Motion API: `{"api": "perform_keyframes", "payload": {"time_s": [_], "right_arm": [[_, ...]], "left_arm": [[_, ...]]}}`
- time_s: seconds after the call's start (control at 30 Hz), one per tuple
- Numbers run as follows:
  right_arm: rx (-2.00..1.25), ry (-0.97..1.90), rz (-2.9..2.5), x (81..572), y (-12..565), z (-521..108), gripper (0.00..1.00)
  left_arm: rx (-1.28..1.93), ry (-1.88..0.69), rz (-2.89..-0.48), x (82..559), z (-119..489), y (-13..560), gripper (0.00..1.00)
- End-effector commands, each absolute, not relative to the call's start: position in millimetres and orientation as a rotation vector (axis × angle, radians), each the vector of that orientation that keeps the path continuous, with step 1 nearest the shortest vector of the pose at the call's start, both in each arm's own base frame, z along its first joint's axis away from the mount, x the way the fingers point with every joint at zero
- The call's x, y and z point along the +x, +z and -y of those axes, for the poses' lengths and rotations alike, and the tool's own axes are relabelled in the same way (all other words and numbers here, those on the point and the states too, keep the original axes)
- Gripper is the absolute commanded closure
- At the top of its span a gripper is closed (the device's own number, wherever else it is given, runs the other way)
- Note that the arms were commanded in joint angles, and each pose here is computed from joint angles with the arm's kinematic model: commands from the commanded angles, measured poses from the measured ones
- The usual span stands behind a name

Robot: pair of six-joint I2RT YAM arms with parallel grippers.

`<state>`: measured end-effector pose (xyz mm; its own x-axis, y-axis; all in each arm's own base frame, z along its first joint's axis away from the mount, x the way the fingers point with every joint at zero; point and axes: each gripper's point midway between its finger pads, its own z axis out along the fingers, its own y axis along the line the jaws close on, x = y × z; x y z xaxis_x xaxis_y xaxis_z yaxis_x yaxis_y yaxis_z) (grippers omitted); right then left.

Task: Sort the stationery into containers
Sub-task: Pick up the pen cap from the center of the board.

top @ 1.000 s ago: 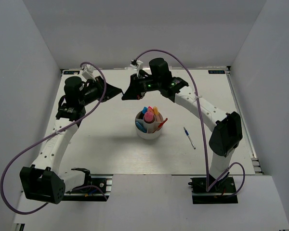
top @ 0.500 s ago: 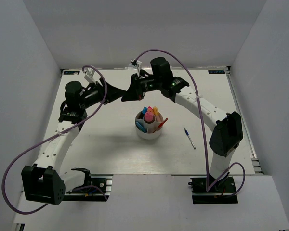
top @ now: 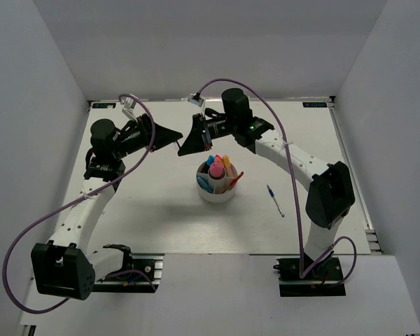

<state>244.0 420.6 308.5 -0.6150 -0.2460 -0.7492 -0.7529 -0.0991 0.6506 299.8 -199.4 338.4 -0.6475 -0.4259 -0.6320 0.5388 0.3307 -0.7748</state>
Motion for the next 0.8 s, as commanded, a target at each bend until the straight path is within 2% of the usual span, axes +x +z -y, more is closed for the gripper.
{"api": "perform_keyframes", "payload": {"time_s": [0.0,0.3,0.63,0.77], "right_arm": [[-1.116,1.811,-1.670,235.9,340.5,-409.9,1.00],[-1.102,1.867,-1.678,237.4,341.6,-406.2,1.00],[-1.114,1.880,-1.684,234.1,337.3,-404.4,1.00],[-1.119,1.876,-1.691,233.8,334.7,-402.4,1.00]], "left_arm": [[0.162,-1.484,-1.740,287.6,200.8,345.9,0.60],[0.208,-1.531,-1.758,279.6,204.4,337.8,0.57],[0.184,-1.547,-1.781,278.6,204.5,329.2,0.65],[0.188,-1.541,-1.764,280.3,204.4,334.7,0.62]]}}
